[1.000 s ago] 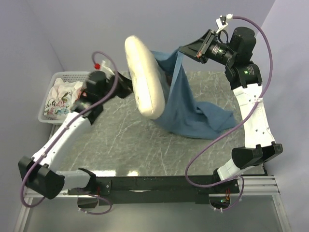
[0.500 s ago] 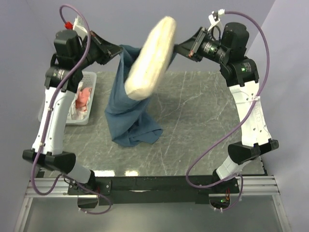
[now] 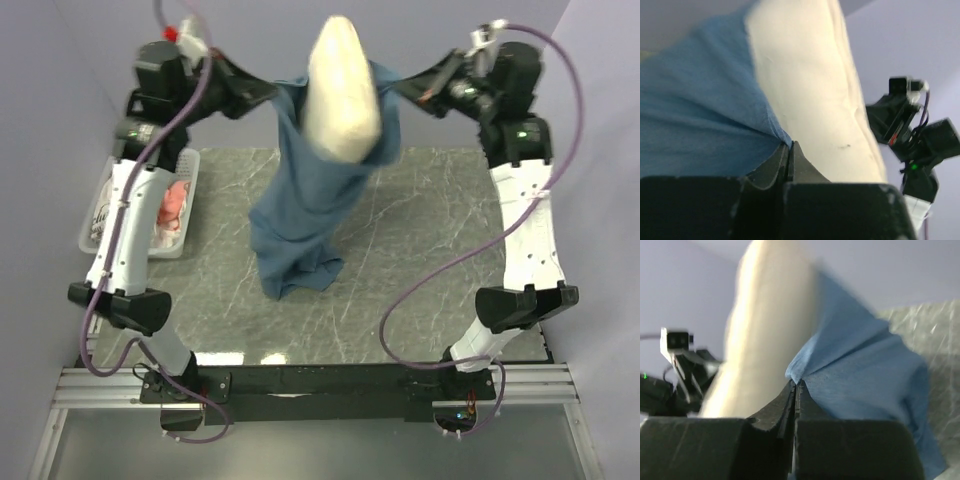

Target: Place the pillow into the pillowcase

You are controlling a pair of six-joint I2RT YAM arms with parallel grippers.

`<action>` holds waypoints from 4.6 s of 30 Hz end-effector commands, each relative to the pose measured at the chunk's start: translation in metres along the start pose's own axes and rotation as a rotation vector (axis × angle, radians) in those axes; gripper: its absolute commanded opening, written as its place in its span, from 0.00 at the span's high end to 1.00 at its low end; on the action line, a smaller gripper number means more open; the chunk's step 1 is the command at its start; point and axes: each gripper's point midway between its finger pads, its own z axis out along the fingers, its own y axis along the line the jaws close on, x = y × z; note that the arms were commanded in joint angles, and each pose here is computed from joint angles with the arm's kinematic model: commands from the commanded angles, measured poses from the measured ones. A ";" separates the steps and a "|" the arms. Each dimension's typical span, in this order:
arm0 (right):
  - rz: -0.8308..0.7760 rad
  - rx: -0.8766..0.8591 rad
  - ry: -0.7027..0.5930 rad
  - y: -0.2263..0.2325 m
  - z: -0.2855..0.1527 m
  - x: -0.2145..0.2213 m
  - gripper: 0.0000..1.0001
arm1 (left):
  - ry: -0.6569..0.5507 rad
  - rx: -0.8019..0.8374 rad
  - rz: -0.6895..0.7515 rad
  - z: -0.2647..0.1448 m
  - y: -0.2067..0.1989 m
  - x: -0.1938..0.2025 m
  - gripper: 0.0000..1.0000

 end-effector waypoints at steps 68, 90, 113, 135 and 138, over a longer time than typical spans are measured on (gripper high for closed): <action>-0.239 -0.533 -0.340 0.181 -0.109 -0.069 1.00 | -0.232 0.154 -0.075 -0.050 0.050 -0.104 0.99; 0.146 0.110 0.382 -0.164 0.056 0.321 1.00 | 0.223 -0.482 -0.223 -0.004 0.277 0.317 0.99; -0.098 0.205 0.366 -0.148 0.025 0.294 1.00 | 0.199 -0.490 -0.405 -0.063 0.247 0.390 0.99; -0.397 0.041 0.484 -0.045 -0.051 0.357 0.93 | -0.278 -0.764 -0.484 -0.247 0.316 0.296 0.85; -0.388 0.040 0.482 -0.051 -0.076 0.354 0.91 | -0.365 -0.698 -0.394 -0.246 0.304 0.266 0.75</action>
